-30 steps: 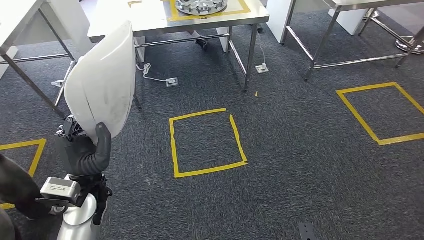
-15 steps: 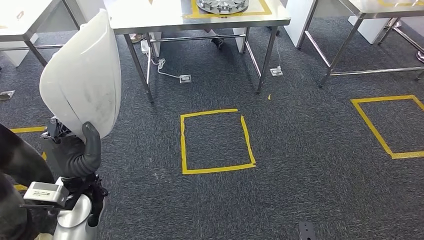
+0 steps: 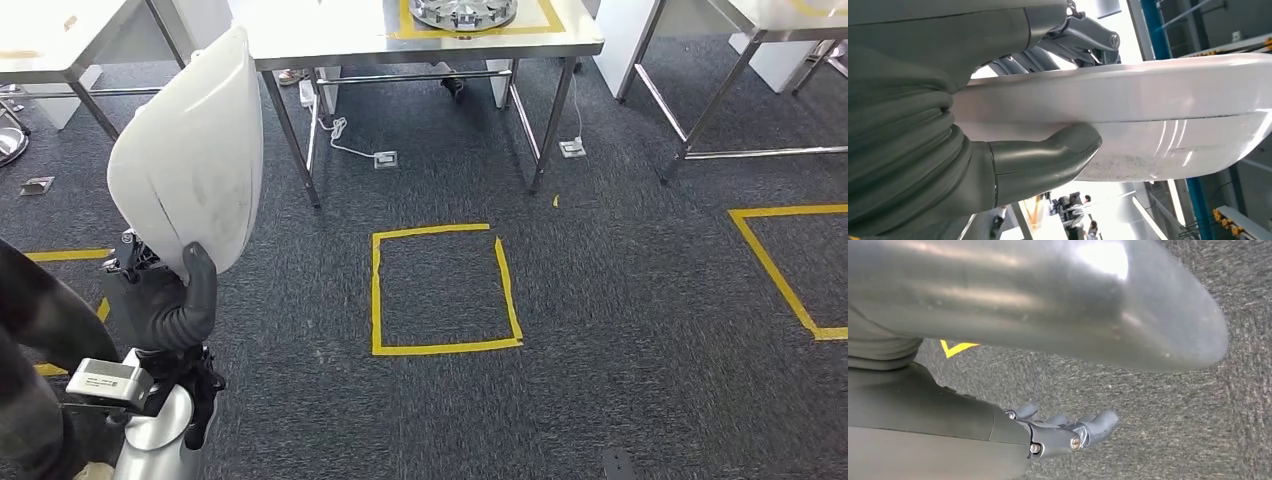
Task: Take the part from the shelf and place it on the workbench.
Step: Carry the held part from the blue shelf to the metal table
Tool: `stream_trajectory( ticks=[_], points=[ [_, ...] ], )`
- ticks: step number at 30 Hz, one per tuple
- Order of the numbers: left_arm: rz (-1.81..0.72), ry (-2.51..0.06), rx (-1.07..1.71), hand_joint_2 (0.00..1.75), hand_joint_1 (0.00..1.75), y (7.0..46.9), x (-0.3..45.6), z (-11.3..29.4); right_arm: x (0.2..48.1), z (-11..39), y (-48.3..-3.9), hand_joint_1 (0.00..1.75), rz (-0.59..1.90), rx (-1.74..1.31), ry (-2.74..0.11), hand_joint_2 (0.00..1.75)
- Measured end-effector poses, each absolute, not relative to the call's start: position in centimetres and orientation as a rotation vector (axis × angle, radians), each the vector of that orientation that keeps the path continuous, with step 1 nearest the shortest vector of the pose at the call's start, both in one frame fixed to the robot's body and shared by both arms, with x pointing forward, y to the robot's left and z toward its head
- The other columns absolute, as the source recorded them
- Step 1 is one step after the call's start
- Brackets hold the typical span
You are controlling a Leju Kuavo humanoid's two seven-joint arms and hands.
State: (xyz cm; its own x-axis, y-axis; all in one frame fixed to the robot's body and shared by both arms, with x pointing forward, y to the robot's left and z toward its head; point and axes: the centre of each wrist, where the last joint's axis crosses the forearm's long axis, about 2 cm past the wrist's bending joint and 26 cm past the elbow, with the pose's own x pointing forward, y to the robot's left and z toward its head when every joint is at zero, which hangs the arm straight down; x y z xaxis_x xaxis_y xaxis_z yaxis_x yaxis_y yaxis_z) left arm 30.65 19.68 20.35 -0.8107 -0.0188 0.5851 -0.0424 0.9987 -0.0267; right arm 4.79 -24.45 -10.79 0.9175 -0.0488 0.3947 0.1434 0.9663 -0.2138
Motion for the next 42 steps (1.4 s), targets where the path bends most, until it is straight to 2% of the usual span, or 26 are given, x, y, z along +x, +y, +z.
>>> stream_trajectory(
  ticks=[18, 27, 42],
  points=[
    [0.028, -2.502, 0.037, 1.75, 1.75, 19.8, 30.6, 19.9, 4.8, -10.7, -23.8, 0.00, -0.108, -0.224, -0.395, 0.00],
    [0.012, -2.465, 0.022, 1.75, 1.75, 19.7, 30.4, 19.2, 3.1, -10.9, -23.8, 0.00, -0.114, -0.257, -0.365, 0.00],
    [0.005, -2.481, 0.011, 1.75, 1.75, 19.7, 30.7, 19.8, 4.6, -10.7, -23.7, 0.00, -0.153, -0.254, -0.363, 0.00]
  ],
)
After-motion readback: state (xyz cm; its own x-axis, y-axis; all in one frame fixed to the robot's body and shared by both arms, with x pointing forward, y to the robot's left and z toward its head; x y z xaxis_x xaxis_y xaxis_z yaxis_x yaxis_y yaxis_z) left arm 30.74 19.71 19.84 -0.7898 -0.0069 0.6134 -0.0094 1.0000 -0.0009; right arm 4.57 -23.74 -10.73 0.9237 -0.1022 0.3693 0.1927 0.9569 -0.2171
